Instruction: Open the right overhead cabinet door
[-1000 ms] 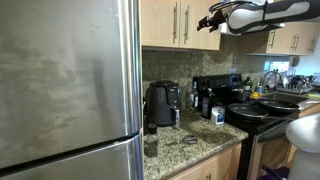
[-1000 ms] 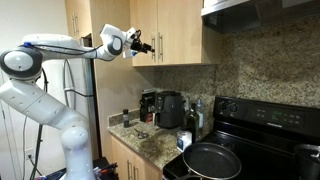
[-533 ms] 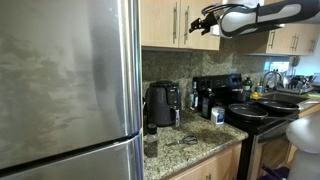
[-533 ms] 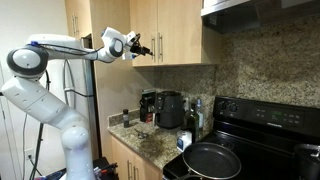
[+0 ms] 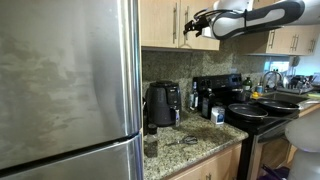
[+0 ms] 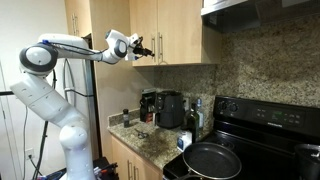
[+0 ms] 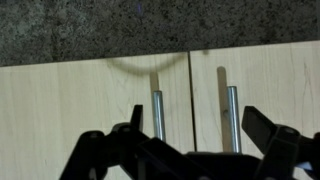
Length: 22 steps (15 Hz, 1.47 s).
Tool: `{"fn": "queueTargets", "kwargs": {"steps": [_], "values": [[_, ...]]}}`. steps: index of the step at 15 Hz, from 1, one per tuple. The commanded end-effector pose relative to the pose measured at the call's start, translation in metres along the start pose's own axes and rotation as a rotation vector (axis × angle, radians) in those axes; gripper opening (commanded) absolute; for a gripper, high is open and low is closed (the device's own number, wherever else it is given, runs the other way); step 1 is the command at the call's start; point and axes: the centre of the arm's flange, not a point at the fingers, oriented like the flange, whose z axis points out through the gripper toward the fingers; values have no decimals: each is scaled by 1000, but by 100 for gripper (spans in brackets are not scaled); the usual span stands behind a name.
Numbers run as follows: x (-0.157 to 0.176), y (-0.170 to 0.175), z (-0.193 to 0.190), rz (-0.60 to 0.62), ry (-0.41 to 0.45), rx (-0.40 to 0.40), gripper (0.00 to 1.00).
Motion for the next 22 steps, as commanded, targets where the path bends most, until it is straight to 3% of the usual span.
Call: {"fn": "queueTargets", "kwargs": {"steps": [1, 5, 6, 8, 14, 22], "values": [[19, 2, 23, 4, 87, -59, 100], [56, 11, 44, 45, 195, -130, 100], [31, 20, 19, 33, 146, -100, 100], [43, 24, 27, 51, 169, -124, 100], [45, -6, 44, 22, 191, -90, 100], [65, 14, 68, 104, 273, -201, 100]]}}
